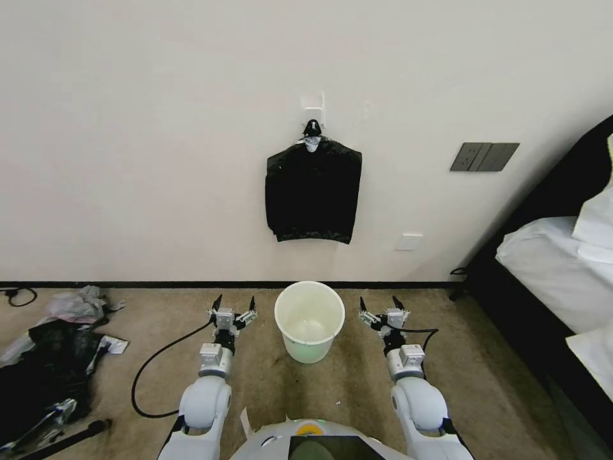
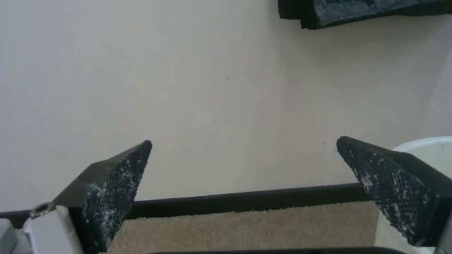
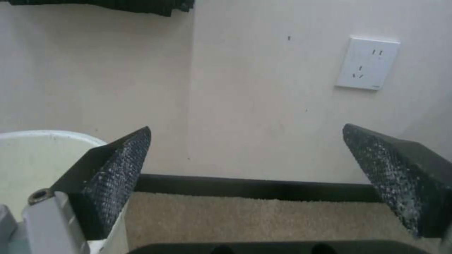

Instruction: Place a trash bag onto the trash bin.

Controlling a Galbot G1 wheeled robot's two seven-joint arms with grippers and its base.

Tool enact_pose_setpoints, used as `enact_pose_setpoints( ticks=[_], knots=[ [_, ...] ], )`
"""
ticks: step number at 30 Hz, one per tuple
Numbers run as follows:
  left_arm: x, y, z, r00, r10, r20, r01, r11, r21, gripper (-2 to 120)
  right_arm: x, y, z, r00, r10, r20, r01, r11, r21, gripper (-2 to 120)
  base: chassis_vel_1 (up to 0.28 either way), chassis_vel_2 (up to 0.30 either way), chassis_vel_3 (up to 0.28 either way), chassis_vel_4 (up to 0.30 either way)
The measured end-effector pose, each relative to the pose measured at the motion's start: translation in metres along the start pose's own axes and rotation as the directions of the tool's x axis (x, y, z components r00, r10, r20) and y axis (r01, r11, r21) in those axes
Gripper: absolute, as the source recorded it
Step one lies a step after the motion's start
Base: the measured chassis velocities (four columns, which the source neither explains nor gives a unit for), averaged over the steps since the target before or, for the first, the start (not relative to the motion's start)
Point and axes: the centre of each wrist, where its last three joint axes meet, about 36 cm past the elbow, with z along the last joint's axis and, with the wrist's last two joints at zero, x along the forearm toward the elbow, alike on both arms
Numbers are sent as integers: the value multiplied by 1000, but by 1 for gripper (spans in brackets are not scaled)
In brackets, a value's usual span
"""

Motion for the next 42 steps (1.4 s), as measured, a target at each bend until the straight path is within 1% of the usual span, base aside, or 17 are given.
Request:
enact_pose_setpoints(
  ticks=[28,29,30,31,33,34,35,36,37,38,39,42],
  knots=[
    [1,0,0,1000,1,2,-1,1000,-1,100,1,0,0,1000,-1,3,1,1000,0,100,0,0,0,0],
    [3,-2,-3,1000,2,12,-2,1000,-4,100,2,1,-3,1000,0,15,0,1000,2,100,0,0,0,0],
    [9,-6,-12,999,6,42,-6,1000,-15,100,7,4,-9,999,0,52,0,1000,9,100,0,0,0,0],
    [9,-6,-12,999,6,42,-6,1000,-15,100,7,4,-9,999,0,52,0,1000,9,100,0,0,0,0],
    [24,-15,-31,993,19,117,-15,999,-33,100,20,12,-29,987,-3,162,-1,1000,24,100,0,0,0,0],
    [24,-15,-31,993,19,117,-15,999,-33,100,20,12,-29,987,-3,162,-1,1000,24,100,0,0,0,0],
    [38,-23,-49,983,30,180,-23,999,-41,100,31,18,-46,968,-3,250,-5,1000,29,100,0,0,0,0],
    [46,-27,-57,976,35,213,-27,999,-41,100,38,22,-57,952,-3,305,-6,1000,30,100,0,0,0,0],
    [46,-27,-57,976,35,213,-27,999,-41,100,38,22,-57,952,-3,305,-6,1000,30,100,0,0,0,0],
    [50,-27,-64,969,26,248,-17,999,-38,100,46,25,-69,931,-2,365,-8,1000,27,100,0,0,0,0],
    [51,-26,-65,966,21,258,-12,999,-36,100,48,26,-70,925,-5,380,-2,1000,19,100,0,0,0,0],
    [51,-23,-66,961,8,275,3,999,-38,100,50,27,-71,921,-11,389,15,1000,-7,100,0,0,0,0]
  ],
)
